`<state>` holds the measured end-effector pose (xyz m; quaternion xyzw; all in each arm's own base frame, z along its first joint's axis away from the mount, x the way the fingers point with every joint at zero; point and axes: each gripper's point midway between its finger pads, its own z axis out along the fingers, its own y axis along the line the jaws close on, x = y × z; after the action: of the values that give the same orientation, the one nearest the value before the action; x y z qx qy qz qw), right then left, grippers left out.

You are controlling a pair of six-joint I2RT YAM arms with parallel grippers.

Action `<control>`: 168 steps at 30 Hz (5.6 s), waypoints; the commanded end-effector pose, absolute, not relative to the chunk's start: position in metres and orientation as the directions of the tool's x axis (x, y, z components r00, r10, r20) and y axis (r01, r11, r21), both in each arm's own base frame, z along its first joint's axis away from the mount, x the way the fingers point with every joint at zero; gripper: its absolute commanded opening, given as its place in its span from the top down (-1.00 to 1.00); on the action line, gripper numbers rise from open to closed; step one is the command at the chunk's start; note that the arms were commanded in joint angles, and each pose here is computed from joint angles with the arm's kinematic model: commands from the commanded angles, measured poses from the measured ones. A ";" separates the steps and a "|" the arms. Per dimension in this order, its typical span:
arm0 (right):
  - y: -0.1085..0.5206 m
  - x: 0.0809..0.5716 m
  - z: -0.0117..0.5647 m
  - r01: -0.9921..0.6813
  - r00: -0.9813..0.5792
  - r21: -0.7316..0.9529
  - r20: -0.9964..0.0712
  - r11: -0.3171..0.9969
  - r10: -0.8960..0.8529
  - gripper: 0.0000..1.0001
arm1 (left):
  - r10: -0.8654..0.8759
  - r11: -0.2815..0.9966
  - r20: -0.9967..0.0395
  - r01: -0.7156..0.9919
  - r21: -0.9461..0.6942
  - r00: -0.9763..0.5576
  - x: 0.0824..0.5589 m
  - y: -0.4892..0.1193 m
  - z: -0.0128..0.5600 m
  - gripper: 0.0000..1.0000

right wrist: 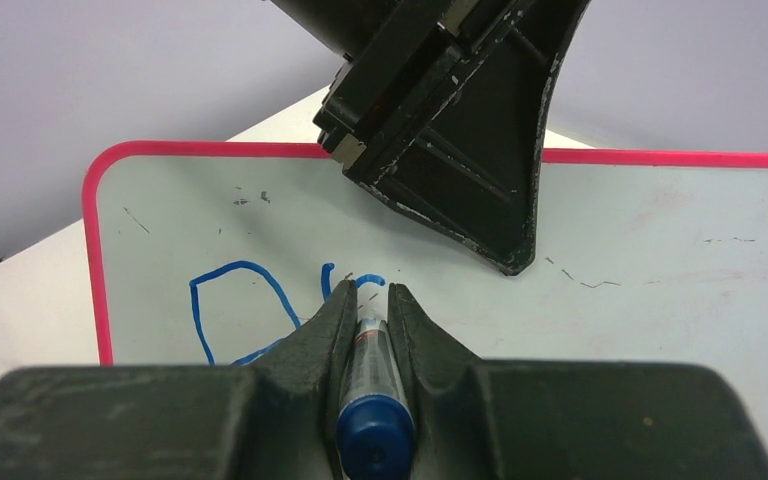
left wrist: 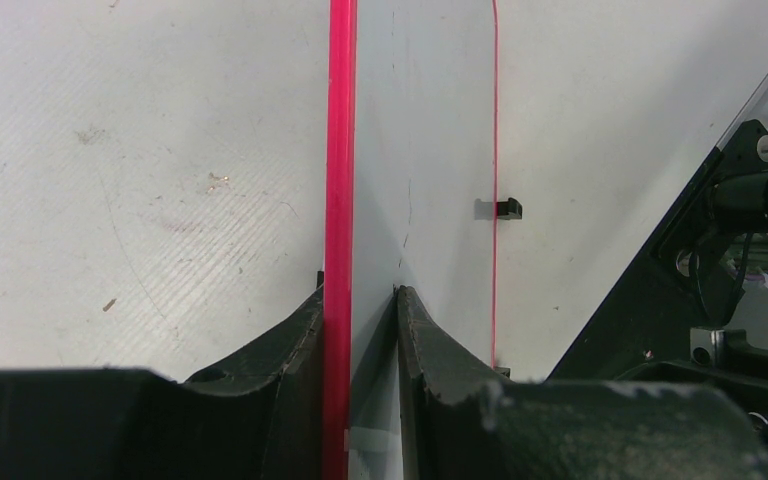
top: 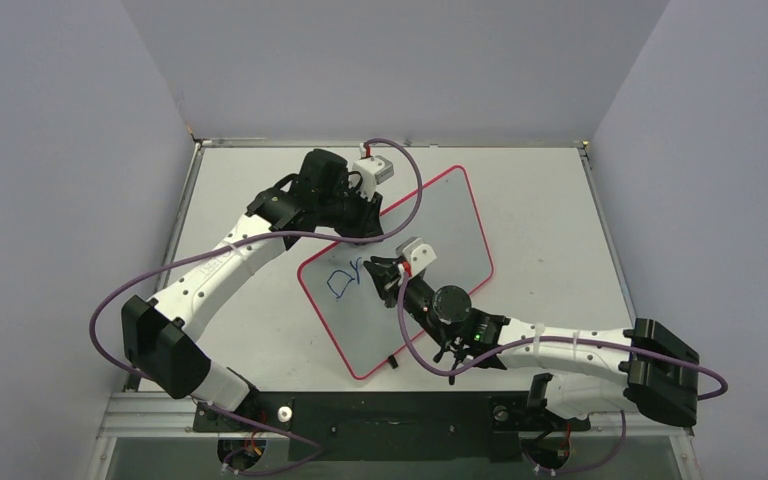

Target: Write a sentence on the whiteboard

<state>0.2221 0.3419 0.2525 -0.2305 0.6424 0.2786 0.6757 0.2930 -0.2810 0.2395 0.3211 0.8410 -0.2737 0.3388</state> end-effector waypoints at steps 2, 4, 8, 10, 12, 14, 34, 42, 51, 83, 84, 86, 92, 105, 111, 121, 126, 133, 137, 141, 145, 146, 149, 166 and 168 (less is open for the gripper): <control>0.341 0.227 0.261 -0.651 0.025 0.083 -0.991 0.754 0.132 1.00 | 0.371 0.685 -0.809 0.722 -0.092 -0.455 0.310 -0.262 0.259 1.00; 0.340 0.229 0.260 -0.641 0.026 0.078 -0.992 0.763 0.124 1.00 | 0.370 0.685 -0.811 0.722 -0.092 -0.454 0.310 -0.262 0.259 1.00; 0.334 0.233 0.259 -0.614 0.032 0.066 -0.994 0.787 0.108 1.00 | 0.368 0.684 -0.811 0.723 -0.094 -0.454 0.310 -0.262 0.260 1.00; 0.331 0.236 0.259 -0.599 0.038 0.056 -0.994 0.799 0.099 1.00 | 0.367 0.682 -0.812 0.725 -0.096 -0.453 0.309 -0.262 0.260 1.00; 0.329 0.238 0.260 -0.587 0.042 0.048 -0.995 0.808 0.090 1.00 | 0.366 0.682 -0.814 0.725 -0.095 -0.451 0.309 -0.262 0.261 1.00; 0.328 0.240 0.261 -0.583 0.047 0.040 -0.995 0.812 0.083 1.00 | 0.365 0.683 -0.813 0.724 -0.097 -0.453 0.309 -0.262 0.260 1.00; 0.350 0.237 0.269 -0.630 0.049 0.038 -0.995 0.775 0.089 1.00 | 0.360 0.680 -0.817 0.726 -0.101 -0.451 0.310 -0.264 0.260 1.00; 0.353 0.224 0.250 -0.647 0.004 0.064 -0.996 0.759 0.088 1.00 | 0.358 0.681 -0.818 0.725 -0.102 -0.451 0.311 -0.264 0.260 1.00; 0.350 0.212 0.233 -0.649 -0.025 0.069 -0.997 0.758 0.069 1.00 | 0.358 0.682 -0.817 0.724 -0.101 -0.451 0.311 -0.264 0.260 1.00; 0.308 0.224 0.279 -0.610 0.101 -0.014 -0.993 0.793 0.061 1.00 | 0.348 0.681 -0.824 0.725 -0.105 -0.446 0.310 -0.264 0.263 1.00; 0.309 0.225 0.278 -0.610 0.097 -0.007 -0.993 0.792 0.066 1.00 | 0.347 0.679 -0.825 0.726 -0.106 -0.446 0.310 -0.265 0.263 1.00; 0.310 0.228 0.279 -0.610 0.094 0.007 -0.992 0.792 0.081 1.00 | 0.346 0.678 -0.825 0.727 -0.109 -0.446 0.309 -0.265 0.263 1.00; 0.317 0.238 0.282 -0.609 0.098 0.022 -0.990 0.793 0.102 1.00 | 0.340 0.674 -0.828 0.729 -0.115 -0.445 0.307 -0.266 0.265 1.00; 0.327 0.251 0.288 -0.599 0.105 0.025 -0.988 0.800 0.109 1.00 | 0.336 0.671 -0.831 0.732 -0.118 -0.442 0.306 -0.265 0.266 1.00; 0.333 0.251 0.287 -0.613 0.088 0.044 -0.989 0.789 0.123 1.00 | 0.335 0.670 -0.833 0.733 -0.118 -0.441 0.306 -0.266 0.266 1.00; 0.336 0.242 0.276 -0.653 0.053 0.067 -0.990 0.755 0.133 1.00 | 0.333 0.671 -0.834 0.732 -0.118 -0.440 0.306 -0.266 0.267 1.00; 0.333 0.238 0.263 -0.656 0.025 0.080 -0.992 0.751 0.127 1.00 | 0.333 0.673 -0.835 0.730 -0.116 -0.439 0.306 -0.266 0.267 1.00; 0.324 0.236 0.242 -0.642 -0.013 0.090 -0.994 0.761 0.107 1.00 | 0.335 0.675 -0.834 0.729 -0.113 -0.439 0.306 -0.265 0.268 1.00; 0.320 0.234 0.235 -0.632 -0.028 0.097 -0.994 0.769 0.103 1.00 | 0.334 0.675 -0.835 0.729 -0.113 -0.438 0.306 -0.265 0.268 1.00; 0.313 0.238 0.235 -0.601 -0.024 0.094 -0.995 0.793 0.099 1.00 | 0.334 0.674 -0.835 0.730 -0.113 -0.438 0.305 -0.265 0.268 1.00; 0.309 0.245 0.243 -0.568 -0.006 0.082 -0.995 0.819 0.096 1.00 | 0.334 0.675 -0.834 0.729 -0.112 -0.438 0.305 -0.264 0.269 1.00; 0.309 0.246 0.244 -0.563 -0.005 0.077 -0.996 0.823 0.091 1.00 | 0.334 0.676 -0.835 0.728 -0.112 -0.438 0.305 -0.264 0.269 1.00; 0.309 0.250 0.253 -0.550 0.015 0.065 -0.996 0.832 0.088 1.00 | 0.334 0.676 -0.835 0.728 -0.111 -0.438 0.305 -0.264 0.270 1.00; 0.326 0.258 0.282 -0.560 0.066 0.039 -0.994 0.827 0.091 1.00 | 0.334 0.677 -0.833 0.727 -0.113 -0.441 0.306 -0.264 0.267 1.00; 0.326 0.258 0.280 -0.561 0.064 0.035 -0.994 0.827 0.086 1.00 | 0.334 0.677 -0.833 0.727 -0.113 -0.441 0.306 -0.264 0.267 1.00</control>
<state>0.2534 0.3231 0.2657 -0.1922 0.6533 0.2273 0.6961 0.2873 -0.2758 0.2421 0.3189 0.8370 -0.2748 0.3495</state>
